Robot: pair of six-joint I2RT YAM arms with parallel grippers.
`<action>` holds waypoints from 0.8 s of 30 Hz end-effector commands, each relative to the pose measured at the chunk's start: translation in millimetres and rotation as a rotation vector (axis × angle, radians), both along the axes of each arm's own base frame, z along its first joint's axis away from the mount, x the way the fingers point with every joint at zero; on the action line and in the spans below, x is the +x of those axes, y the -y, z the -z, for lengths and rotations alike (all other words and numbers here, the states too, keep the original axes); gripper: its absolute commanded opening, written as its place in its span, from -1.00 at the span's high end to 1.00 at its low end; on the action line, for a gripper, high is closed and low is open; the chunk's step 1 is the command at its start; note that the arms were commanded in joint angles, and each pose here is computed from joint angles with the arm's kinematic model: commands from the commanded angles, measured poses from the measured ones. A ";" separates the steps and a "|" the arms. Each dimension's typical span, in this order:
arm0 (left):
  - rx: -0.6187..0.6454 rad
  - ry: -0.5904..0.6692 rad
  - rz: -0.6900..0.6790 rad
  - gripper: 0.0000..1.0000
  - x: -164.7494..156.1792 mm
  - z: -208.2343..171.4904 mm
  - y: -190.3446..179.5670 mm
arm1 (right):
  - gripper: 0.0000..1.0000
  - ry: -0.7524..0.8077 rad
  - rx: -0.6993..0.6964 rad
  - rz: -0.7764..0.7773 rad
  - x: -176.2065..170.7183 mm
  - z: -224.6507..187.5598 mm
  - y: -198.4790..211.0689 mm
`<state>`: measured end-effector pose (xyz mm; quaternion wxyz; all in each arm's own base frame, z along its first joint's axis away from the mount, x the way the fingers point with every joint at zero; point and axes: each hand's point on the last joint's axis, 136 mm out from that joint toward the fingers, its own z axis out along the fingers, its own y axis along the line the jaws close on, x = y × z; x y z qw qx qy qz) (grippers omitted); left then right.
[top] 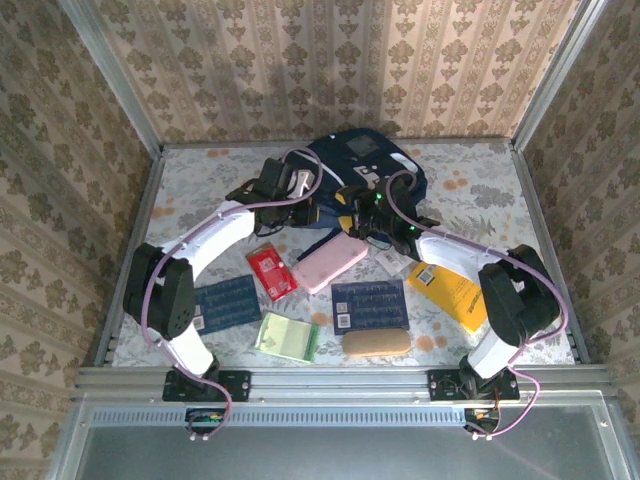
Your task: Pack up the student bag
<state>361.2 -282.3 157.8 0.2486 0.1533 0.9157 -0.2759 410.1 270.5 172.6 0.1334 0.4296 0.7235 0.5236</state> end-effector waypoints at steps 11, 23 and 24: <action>-0.067 0.104 0.040 1.00 2.3 -40.3 22.5 | 0.58 0.002 0.038 0.067 41.7 4.0 -13.9; 0.006 0.086 0.042 1.00 4.1 -31.0 2.6 | 1.00 0.050 -0.139 -0.019 44.4 7.2 17.0; 0.002 0.079 0.039 1.00 5.0 -31.2 0.3 | 1.00 0.056 -0.154 -0.036 43.8 7.8 17.8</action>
